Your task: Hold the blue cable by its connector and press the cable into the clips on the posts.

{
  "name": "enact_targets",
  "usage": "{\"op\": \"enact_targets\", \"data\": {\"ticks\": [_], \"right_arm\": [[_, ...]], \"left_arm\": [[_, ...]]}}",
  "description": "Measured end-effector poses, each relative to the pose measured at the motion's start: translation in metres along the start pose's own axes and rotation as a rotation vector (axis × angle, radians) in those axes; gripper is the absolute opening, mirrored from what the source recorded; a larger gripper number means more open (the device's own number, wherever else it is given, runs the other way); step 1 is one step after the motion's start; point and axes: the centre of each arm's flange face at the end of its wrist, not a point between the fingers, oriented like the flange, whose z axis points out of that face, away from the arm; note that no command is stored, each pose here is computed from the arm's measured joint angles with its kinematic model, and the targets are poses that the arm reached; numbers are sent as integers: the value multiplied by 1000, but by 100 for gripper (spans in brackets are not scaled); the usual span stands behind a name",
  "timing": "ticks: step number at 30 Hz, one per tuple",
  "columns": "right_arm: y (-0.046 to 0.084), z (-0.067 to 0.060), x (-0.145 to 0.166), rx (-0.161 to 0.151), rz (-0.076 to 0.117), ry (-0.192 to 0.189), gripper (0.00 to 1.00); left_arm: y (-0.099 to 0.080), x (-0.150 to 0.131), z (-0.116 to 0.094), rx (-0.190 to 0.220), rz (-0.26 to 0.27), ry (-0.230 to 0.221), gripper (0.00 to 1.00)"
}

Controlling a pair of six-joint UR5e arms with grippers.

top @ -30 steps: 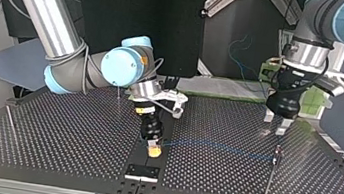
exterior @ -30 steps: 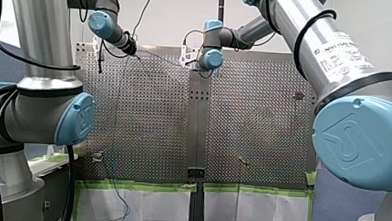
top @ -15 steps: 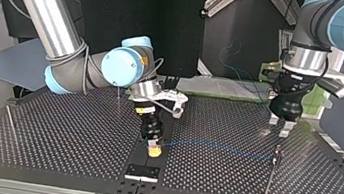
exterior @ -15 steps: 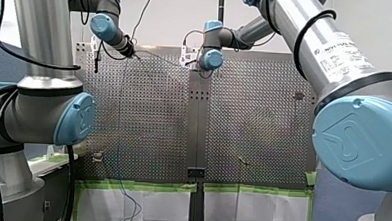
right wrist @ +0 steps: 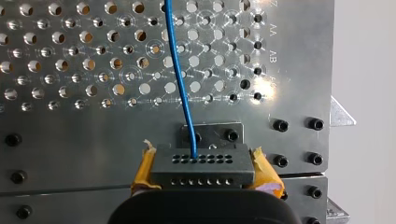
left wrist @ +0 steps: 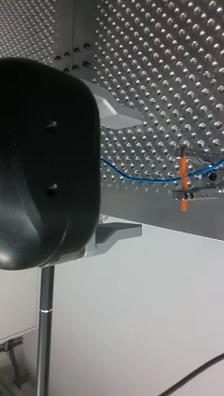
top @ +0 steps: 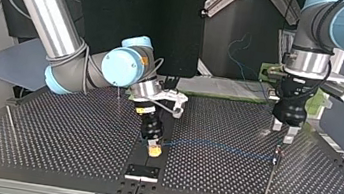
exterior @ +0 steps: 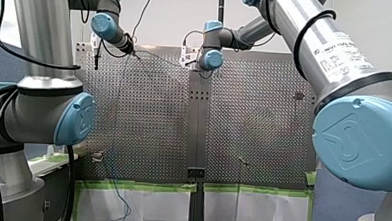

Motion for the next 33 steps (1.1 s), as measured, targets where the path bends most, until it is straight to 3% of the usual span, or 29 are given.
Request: {"op": "enact_targets", "data": {"ticks": [9, 21, 33], "right_arm": [[0, 0, -1, 0, 0, -1, 16], [2, 1, -2, -2, -2, -2, 16], [2, 1, -2, -2, -3, -3, 16]], "left_arm": [[1, 0, -1, -16, -2, 2, 100], [6, 3, -6, -94, -11, 30, 100], [3, 3, -7, -96, -12, 31, 100]]}}
